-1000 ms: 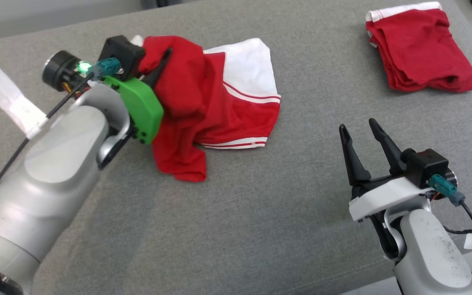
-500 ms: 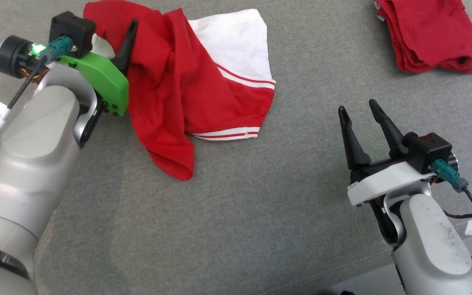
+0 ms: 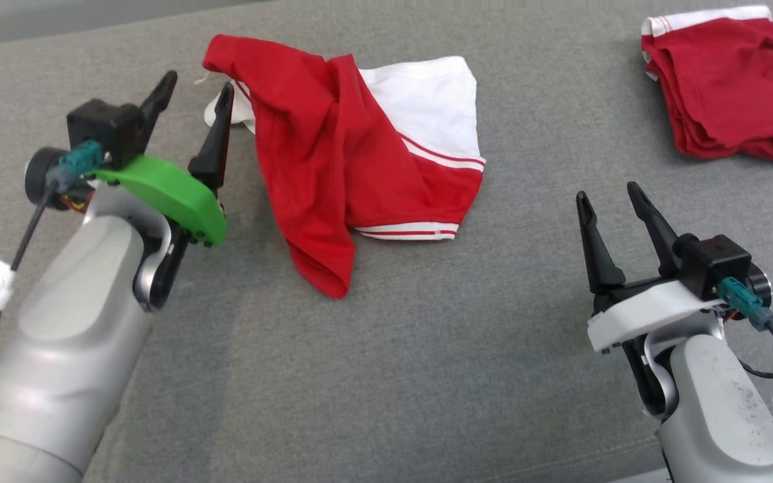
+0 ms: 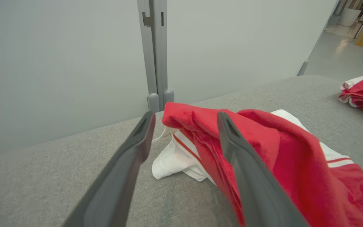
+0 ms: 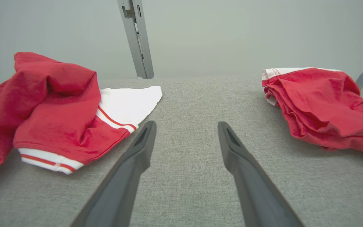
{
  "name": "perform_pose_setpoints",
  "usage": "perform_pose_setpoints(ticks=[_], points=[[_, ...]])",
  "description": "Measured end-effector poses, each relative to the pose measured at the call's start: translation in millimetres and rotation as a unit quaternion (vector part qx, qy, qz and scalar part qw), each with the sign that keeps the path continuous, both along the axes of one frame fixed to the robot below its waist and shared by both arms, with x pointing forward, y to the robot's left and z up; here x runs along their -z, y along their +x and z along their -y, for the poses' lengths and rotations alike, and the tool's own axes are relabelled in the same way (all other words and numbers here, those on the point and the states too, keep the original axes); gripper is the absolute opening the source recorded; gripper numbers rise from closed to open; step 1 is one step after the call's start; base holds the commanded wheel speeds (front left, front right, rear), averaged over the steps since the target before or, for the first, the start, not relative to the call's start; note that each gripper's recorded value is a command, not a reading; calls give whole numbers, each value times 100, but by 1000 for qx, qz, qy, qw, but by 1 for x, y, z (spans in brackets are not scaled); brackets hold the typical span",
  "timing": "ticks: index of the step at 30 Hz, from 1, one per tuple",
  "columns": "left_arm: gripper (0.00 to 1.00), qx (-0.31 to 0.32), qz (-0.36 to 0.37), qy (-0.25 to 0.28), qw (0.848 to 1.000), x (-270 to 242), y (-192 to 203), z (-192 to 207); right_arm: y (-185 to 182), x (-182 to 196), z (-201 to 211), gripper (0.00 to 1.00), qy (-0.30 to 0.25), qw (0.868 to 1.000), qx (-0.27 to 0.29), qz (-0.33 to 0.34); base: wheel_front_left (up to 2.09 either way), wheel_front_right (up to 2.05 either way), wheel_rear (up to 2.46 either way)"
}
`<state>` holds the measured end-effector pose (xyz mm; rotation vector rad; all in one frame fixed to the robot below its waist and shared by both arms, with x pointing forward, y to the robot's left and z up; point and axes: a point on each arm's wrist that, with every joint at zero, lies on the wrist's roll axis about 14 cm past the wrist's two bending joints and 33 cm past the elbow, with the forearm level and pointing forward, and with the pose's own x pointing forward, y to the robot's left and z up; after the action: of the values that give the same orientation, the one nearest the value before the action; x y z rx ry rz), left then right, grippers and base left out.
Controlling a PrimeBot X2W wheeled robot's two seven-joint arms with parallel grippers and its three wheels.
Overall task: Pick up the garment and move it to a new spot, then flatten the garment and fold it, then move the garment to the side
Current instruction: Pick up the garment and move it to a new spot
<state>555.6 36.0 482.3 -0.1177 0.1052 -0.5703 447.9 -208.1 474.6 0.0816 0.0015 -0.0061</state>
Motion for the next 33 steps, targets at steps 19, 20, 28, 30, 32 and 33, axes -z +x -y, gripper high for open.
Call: perform_pose_setpoints(ticks=[19,20,28,30,32,33], points=[[100,-145,14,-66,987,-15,-128,-76,-40,-26,-32,100,14,999,-37,29,0,0,0],[100,-152,15,-69,986,-16,-133,-79,-42,-26,-33,100,15,999,-38,30,0,0,0],[100,-188,8,-84,978,-6,-175,-90,-60,-27,-35,100,27,998,-38,31,0,0,0],[100,-193,3,-87,977,-2,-182,-91,-63,-27,-33,100,27,998,-36,31,0,0,0],[100,-193,2,-85,978,0,-187,-90,-67,-25,-31,100,29,999,-33,29,0,0,0],[100,-194,1,-85,977,1,-189,-90,-67,-25,-31,100,29,999,-32,28,0,0,0]])
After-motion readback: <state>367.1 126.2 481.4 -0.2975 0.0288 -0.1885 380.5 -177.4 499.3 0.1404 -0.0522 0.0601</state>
